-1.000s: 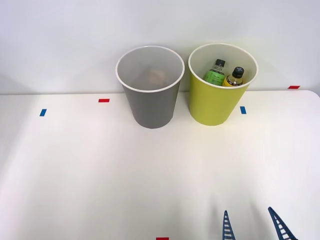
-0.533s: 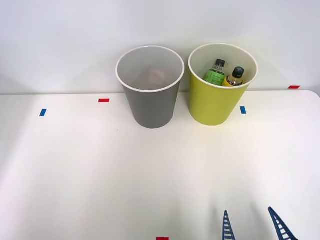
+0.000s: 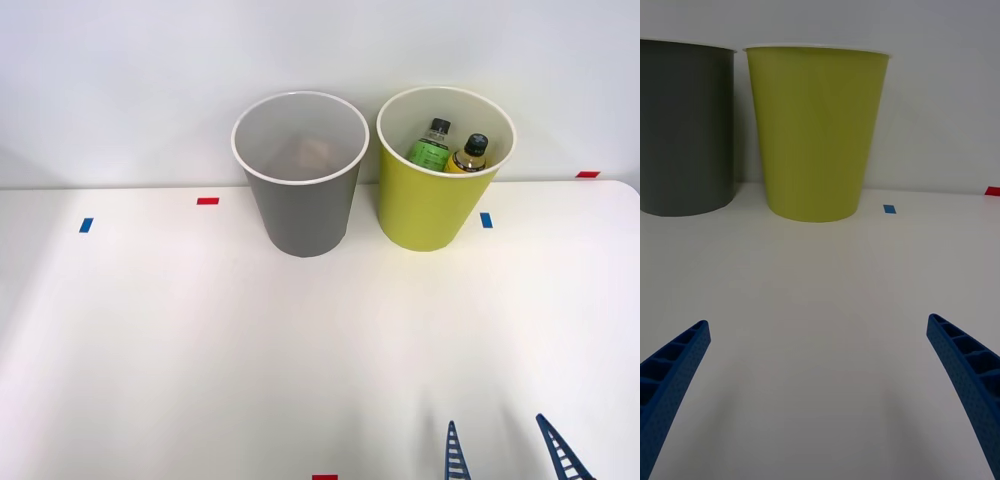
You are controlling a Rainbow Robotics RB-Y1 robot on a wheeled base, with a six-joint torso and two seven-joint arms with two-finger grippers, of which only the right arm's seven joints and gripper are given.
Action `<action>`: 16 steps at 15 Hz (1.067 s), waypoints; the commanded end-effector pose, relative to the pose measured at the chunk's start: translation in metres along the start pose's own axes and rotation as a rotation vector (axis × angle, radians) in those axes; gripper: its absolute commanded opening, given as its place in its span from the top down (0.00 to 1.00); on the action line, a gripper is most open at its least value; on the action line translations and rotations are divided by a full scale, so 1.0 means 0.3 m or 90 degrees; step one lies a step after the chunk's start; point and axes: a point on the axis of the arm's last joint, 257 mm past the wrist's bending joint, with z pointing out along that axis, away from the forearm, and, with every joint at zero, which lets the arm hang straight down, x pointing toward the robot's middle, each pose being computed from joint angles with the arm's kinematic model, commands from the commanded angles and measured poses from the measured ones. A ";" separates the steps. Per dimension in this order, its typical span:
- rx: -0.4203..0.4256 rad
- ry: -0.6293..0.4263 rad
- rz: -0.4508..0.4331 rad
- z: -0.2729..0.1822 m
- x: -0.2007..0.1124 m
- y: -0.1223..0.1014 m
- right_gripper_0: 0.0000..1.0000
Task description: Put cans in the gray bin, plastic bottles in the light green bin
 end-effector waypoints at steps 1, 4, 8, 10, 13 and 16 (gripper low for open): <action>0.000 0.000 0.000 0.000 0.000 0.000 0.00; 0.000 0.000 0.000 0.000 0.000 0.000 0.00; 0.000 0.000 0.000 0.000 0.000 0.000 0.00; 0.000 0.000 0.000 0.000 0.000 0.000 0.00; 0.000 0.000 0.000 0.000 0.000 0.000 0.00; 0.000 0.000 0.000 0.000 0.000 0.000 0.00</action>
